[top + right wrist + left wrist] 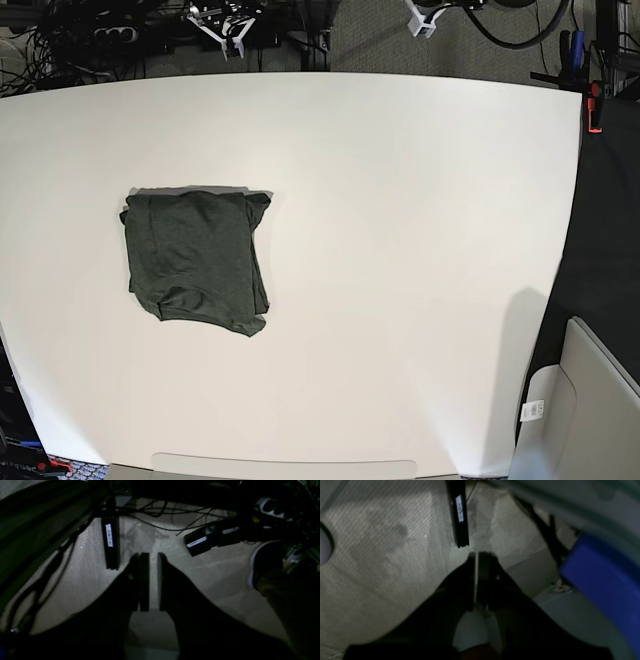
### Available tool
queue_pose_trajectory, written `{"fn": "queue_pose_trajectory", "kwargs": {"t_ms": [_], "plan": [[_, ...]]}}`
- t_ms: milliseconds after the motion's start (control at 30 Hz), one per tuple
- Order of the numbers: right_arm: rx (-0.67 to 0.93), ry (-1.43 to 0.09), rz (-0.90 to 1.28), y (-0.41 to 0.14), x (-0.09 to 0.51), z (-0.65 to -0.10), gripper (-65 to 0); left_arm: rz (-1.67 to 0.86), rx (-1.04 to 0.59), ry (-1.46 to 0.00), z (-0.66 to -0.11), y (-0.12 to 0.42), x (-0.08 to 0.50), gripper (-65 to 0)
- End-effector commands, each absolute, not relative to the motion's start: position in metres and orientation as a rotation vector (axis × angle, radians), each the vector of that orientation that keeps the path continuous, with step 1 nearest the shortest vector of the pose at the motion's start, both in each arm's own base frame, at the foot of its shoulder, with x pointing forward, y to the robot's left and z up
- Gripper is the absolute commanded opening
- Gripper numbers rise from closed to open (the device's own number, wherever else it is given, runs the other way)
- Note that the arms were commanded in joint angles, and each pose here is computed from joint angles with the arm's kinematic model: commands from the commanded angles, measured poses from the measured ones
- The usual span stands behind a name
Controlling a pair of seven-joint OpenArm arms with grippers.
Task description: Fold the T-shirt properly
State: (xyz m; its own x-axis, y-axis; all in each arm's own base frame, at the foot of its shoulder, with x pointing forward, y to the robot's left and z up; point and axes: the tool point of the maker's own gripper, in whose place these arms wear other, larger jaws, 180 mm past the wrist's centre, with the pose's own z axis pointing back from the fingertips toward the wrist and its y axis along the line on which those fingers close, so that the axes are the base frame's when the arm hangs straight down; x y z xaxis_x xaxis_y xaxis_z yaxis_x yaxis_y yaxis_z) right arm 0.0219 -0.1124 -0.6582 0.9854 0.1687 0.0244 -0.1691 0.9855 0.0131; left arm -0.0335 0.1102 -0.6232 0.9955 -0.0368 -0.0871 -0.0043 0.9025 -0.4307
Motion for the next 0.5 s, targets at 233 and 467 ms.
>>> {"fn": "queue_pose_trajectory", "kwargs": {"t_ms": [233, 467], "plan": [[0.061, -0.077, 0.205, -0.079, 0.036, -0.656, -60.5, 0.021, -0.474, 0.153, -0.628, 0.088, -0.048, -65.0], [0.078, -0.064, 0.236, -0.065, 0.026, -0.655, -60.5, 0.028, -0.479, 0.158, -0.629, 0.083, -0.047, -65.0]]}}
